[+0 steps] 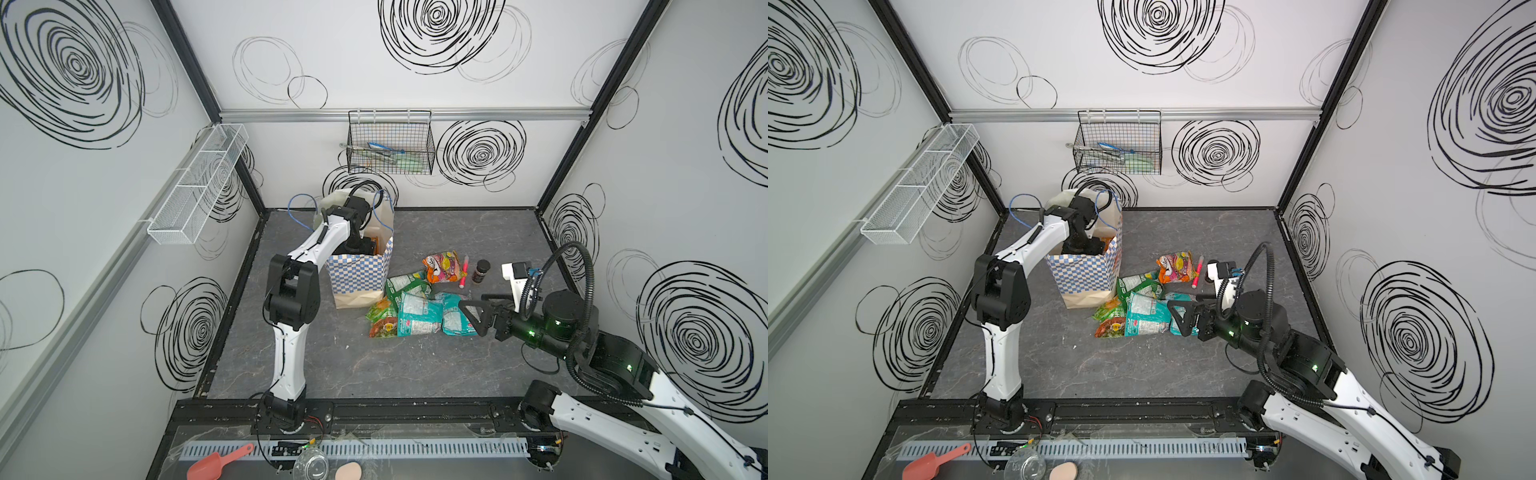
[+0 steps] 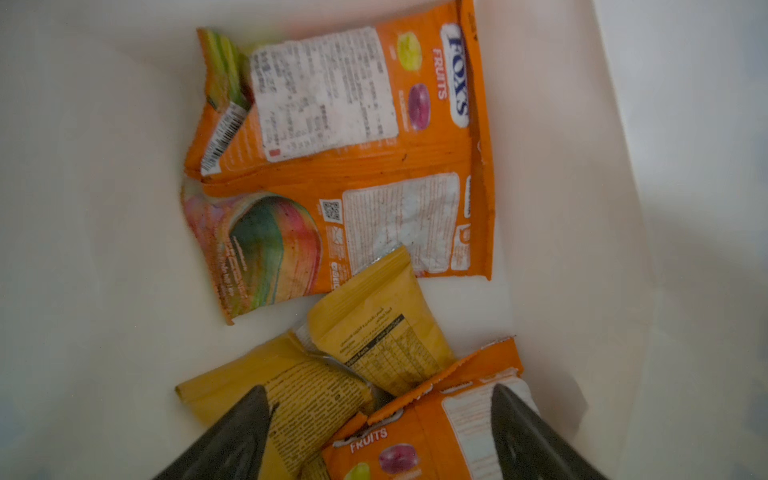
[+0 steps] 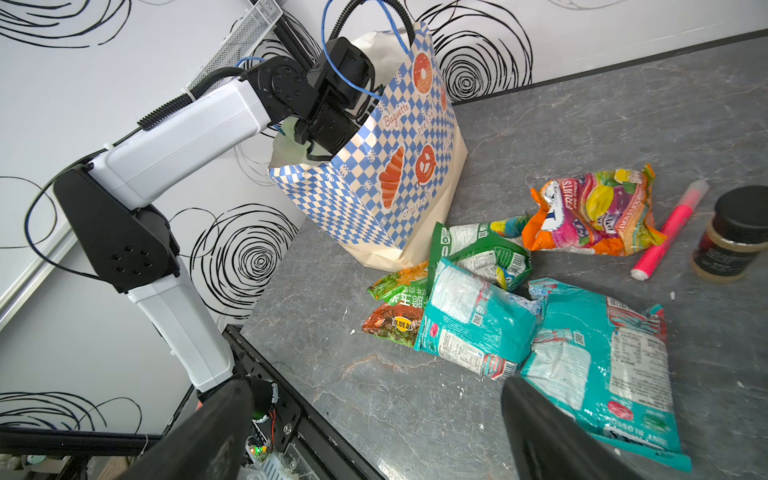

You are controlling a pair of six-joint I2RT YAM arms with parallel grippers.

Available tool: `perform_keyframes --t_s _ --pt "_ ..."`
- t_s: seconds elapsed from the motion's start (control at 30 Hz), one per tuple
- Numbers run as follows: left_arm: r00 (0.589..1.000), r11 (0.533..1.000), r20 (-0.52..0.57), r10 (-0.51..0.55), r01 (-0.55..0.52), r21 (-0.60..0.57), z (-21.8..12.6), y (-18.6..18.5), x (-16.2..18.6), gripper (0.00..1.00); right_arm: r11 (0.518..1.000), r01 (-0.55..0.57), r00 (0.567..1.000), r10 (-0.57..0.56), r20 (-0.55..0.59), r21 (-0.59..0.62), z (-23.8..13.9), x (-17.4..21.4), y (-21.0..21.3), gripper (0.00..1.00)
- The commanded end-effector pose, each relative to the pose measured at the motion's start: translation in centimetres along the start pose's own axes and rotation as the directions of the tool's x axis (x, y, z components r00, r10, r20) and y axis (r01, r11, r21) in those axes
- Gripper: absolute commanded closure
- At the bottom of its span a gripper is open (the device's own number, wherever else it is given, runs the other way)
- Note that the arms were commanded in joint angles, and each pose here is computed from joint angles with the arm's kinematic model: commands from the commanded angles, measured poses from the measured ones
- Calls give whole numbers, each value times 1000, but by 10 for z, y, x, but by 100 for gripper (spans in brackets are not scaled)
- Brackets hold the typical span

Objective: Take the snacks out of the paper bag
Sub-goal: 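Grasp the yellow snack packet inside the bag with the left gripper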

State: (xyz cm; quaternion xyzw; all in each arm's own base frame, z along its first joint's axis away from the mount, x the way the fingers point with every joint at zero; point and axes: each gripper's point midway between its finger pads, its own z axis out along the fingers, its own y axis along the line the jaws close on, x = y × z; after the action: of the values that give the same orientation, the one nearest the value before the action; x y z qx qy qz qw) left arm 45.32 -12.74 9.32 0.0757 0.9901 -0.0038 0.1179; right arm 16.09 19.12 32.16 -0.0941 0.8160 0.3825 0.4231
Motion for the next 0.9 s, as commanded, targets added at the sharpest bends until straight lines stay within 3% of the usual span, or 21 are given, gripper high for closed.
perform_keyframes --t_s 0.0,0.17,0.57,0.87 --pt "997 999 -63 33 -33 -8 10 1 15 14 998 12 1000 -11 30 -63 -7 -21 23 3" --pt "995 998 -99 20 -25 -51 18 6 27 14 997 26 1000 -27 -10 -72 -1 -23 31 3" --pt "987 1000 -161 11 -11 2 47 -2 66 13 997 23 1000 -24 -14 -68 3 -15 26 3" --pt "975 998 -220 12 -26 -61 60 9 79 13 998 16 1000 -16 -4 -69 1 -15 25 3"
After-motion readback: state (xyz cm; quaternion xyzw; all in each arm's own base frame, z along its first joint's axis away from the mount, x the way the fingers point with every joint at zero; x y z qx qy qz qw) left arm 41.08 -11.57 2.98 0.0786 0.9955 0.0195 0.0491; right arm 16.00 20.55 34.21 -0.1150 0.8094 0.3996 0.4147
